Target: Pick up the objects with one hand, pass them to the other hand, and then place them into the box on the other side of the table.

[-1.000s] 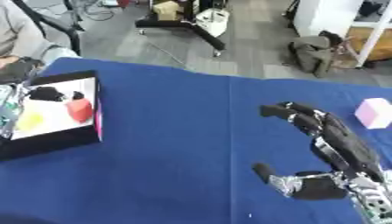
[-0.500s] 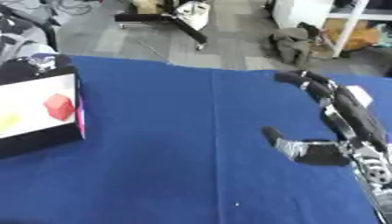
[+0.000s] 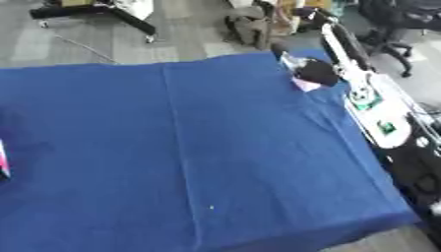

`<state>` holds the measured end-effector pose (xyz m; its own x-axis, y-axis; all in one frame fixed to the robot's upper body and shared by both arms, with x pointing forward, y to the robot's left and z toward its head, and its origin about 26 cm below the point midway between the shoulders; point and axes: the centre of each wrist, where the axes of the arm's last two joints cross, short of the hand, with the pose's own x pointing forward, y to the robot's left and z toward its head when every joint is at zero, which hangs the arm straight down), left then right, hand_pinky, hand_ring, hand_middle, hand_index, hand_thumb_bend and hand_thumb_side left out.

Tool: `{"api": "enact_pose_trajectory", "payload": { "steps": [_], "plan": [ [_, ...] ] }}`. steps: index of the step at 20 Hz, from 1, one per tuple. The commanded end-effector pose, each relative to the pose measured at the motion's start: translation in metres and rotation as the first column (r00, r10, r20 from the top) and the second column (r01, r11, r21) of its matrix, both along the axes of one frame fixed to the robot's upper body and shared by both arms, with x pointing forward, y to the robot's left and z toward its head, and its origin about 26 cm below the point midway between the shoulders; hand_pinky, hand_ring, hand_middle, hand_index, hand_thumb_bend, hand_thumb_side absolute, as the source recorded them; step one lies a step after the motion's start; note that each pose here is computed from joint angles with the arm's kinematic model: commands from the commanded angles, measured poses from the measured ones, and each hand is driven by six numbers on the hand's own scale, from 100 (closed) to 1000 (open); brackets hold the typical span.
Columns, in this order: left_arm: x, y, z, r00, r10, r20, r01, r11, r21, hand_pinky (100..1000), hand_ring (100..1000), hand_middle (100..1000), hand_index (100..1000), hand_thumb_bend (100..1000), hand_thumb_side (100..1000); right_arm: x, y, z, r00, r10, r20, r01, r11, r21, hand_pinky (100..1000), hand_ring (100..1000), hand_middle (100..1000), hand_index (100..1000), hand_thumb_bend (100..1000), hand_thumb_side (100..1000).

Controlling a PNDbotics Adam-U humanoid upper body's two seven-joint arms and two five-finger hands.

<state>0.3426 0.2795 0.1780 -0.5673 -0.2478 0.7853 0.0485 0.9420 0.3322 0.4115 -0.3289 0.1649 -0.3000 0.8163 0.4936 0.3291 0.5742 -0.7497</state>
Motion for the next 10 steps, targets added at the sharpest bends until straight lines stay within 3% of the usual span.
{"api": "enact_pose_trajectory", "payload": {
  "steps": [1, 5, 10],
  "plan": [
    [-0.002, -0.012, -0.003, 0.998, -0.068, -0.012, 0.068, 0.997, -0.022, 726, 739, 638, 727, 844, 689, 0.014, -0.046, -0.006, 0.984, -0.172, -0.049, 0.173, 0.985, 0.02, 880, 913, 858, 878, 371, 687],
    [-0.002, -0.022, -0.012, 0.992, -0.122, -0.041, 0.121, 0.992, -0.038, 723, 734, 630, 722, 841, 693, 0.018, -0.091, -0.026, 0.929, -0.349, -0.118, 0.355, 0.934, 0.028, 888, 917, 862, 879, 372, 702],
    [-0.003, -0.022, -0.012, 0.989, -0.139, -0.047, 0.138, 0.99, -0.027, 724, 733, 629, 722, 837, 702, 0.01, -0.123, -0.043, 0.882, -0.443, -0.159, 0.45, 0.893, 0.006, 897, 926, 870, 888, 390, 720]
  ]
}}
